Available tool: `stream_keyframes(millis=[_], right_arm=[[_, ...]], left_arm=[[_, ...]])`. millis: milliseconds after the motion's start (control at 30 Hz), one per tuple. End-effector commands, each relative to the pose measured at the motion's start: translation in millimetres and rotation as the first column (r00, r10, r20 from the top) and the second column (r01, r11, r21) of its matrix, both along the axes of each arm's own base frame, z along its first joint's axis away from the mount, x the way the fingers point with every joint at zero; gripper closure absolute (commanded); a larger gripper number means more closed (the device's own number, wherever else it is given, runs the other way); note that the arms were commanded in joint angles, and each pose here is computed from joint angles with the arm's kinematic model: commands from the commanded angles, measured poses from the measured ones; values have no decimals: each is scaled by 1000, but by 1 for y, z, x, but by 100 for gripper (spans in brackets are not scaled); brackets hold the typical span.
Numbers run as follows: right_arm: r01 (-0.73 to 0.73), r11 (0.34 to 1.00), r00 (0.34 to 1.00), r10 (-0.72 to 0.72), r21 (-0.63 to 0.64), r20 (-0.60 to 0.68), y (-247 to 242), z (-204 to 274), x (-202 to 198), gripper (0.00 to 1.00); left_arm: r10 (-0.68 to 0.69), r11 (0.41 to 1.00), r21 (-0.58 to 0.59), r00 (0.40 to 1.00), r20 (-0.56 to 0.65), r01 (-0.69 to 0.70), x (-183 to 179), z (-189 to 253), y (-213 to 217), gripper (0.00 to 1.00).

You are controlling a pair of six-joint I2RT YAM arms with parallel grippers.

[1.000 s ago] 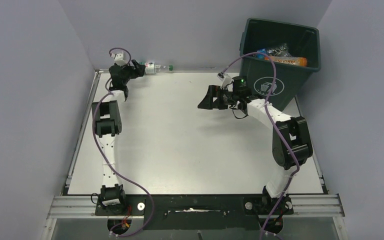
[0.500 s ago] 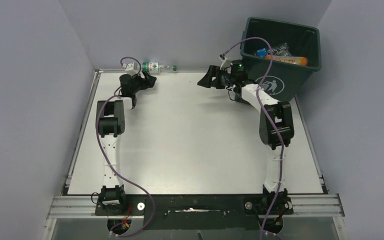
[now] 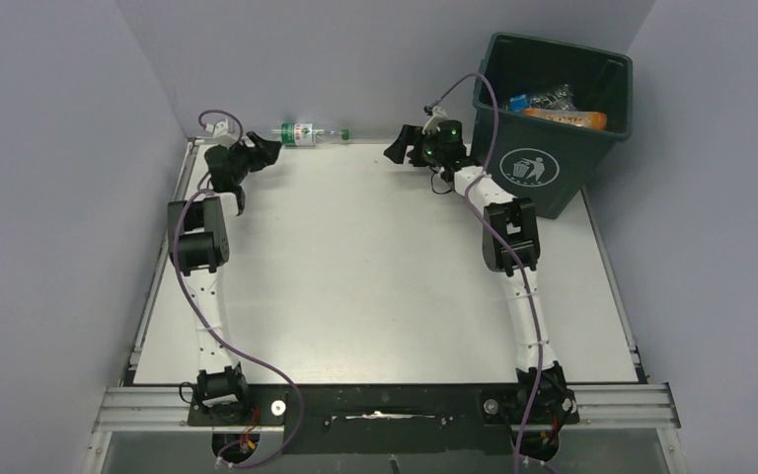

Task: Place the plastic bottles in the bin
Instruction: Adjust the plastic bottle at the center of the board.

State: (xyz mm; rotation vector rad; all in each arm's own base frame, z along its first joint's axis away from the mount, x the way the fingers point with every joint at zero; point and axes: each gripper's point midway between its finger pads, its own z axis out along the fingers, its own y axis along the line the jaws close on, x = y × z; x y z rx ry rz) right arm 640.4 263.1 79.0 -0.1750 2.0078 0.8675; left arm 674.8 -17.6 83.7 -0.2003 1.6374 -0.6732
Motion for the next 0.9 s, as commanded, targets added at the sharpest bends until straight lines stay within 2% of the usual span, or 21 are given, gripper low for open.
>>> stream_keyframes(millis=[0, 233, 400, 633, 867], right_arm=[[27, 999, 988, -33, 43, 148, 10, 39, 28, 12], [27, 997, 992, -35, 71, 117, 13, 16, 28, 12], [22, 996, 995, -30, 84, 99, 13, 5, 26, 12], [34, 993, 995, -44, 110, 89, 5, -1, 27, 12], [39, 992, 996, -49, 123, 79, 0, -8, 26, 12]], left_arm=[[-28, 999, -26, 980, 198, 33, 14, 73, 13, 23], [-132, 989, -34, 958, 254, 145, 43, 67, 4, 22], [-177, 979, -53, 954, 242, 195, 56, 52, -8, 23], [-148, 986, -46, 969, 197, 160, 61, 34, -11, 23], [-235, 968, -34, 945, 225, 249, 61, 32, -50, 23]])
